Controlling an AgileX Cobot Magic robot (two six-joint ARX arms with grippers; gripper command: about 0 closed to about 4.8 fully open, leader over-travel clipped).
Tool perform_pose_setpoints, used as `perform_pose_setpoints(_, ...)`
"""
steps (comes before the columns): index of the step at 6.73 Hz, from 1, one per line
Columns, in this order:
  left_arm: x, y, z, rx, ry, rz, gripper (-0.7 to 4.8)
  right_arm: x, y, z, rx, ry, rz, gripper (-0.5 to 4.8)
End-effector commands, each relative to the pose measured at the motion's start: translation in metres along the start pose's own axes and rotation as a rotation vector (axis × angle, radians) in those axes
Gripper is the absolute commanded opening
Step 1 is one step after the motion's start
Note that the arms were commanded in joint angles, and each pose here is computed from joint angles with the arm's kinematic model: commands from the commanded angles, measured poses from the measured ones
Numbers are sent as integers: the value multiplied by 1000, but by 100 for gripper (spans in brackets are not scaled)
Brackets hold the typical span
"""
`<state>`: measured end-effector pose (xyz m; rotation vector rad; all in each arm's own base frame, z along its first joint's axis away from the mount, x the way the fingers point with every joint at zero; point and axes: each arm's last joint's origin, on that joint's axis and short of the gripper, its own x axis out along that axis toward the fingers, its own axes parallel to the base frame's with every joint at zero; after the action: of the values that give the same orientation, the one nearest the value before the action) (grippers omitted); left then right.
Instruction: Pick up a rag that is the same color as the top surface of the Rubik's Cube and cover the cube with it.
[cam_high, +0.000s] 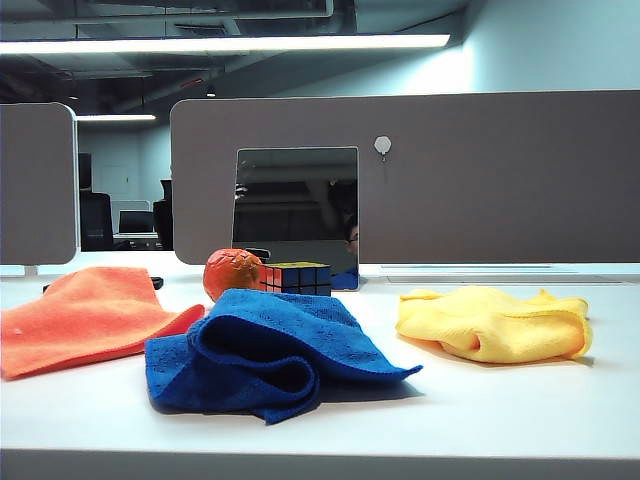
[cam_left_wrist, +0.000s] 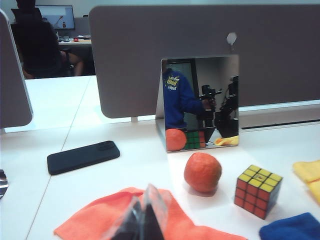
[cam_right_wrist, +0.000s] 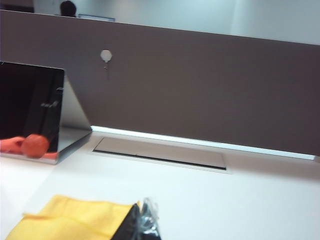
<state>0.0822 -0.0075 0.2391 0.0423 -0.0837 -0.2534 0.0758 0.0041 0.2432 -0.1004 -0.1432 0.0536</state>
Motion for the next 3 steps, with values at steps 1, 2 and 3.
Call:
perform_pose_setpoints(1, -3, -4, 10, -2, 15, -126, -6, 7, -1, 26, -6, 70, 77, -5)
perform_pose_setpoints(2, -2, -5, 10, -12, 23, -182, -6, 12, -2, 37, -3, 119, 96, -5)
perform_pose_setpoints(3, -3, -7, 7, -77, 62, -243, -6, 36, -3, 75, 15, 208, 201, -5)
